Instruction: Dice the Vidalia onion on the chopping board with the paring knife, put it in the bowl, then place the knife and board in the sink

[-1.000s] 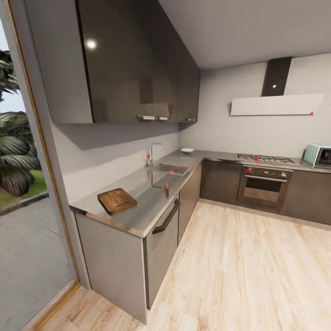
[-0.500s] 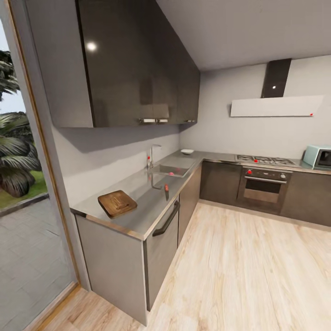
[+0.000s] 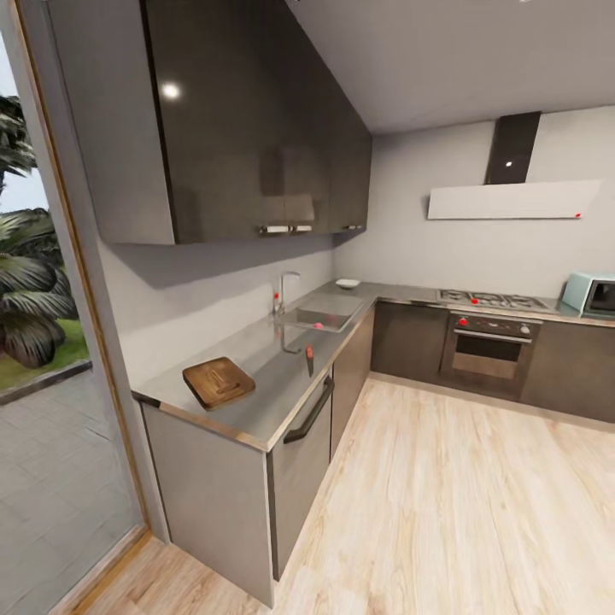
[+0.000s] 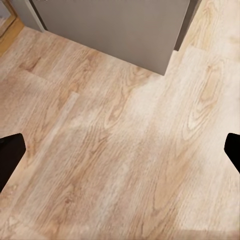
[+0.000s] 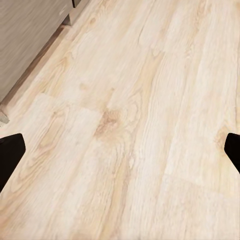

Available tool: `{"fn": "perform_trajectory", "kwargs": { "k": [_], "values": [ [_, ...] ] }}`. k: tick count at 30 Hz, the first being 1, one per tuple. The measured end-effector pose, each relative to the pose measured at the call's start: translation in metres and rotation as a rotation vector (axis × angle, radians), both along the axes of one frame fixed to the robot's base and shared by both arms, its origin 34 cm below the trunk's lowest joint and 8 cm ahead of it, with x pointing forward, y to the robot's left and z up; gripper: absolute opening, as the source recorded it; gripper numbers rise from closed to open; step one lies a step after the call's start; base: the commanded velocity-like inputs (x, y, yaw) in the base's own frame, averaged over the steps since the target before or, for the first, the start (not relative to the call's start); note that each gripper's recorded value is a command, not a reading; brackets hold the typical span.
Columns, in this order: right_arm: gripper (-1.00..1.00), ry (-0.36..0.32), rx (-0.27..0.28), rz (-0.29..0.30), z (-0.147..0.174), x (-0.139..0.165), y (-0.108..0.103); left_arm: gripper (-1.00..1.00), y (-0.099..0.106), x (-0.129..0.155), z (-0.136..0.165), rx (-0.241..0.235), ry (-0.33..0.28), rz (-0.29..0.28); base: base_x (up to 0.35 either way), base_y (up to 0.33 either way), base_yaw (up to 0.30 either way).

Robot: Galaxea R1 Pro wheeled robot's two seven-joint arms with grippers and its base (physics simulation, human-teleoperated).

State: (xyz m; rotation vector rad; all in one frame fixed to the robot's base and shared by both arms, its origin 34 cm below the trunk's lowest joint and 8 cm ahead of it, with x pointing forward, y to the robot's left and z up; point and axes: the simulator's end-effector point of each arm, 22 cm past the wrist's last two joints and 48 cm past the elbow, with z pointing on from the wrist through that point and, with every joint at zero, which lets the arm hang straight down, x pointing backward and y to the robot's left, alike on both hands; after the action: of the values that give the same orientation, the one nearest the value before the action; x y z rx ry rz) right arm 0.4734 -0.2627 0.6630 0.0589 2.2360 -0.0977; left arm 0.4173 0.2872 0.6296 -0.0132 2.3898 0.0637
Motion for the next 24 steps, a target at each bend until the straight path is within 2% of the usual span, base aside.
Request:
{"fn": "perform_trajectory", "kwargs": {
  "k": [24],
  "values": [
    [1.00,0.002,-0.001,-0.001,0.028,-0.006,0.000,1.00,-0.002,-0.005,0.029,-0.001,0.001,-0.001,0.000,0.000,0.000]
  ]
}}
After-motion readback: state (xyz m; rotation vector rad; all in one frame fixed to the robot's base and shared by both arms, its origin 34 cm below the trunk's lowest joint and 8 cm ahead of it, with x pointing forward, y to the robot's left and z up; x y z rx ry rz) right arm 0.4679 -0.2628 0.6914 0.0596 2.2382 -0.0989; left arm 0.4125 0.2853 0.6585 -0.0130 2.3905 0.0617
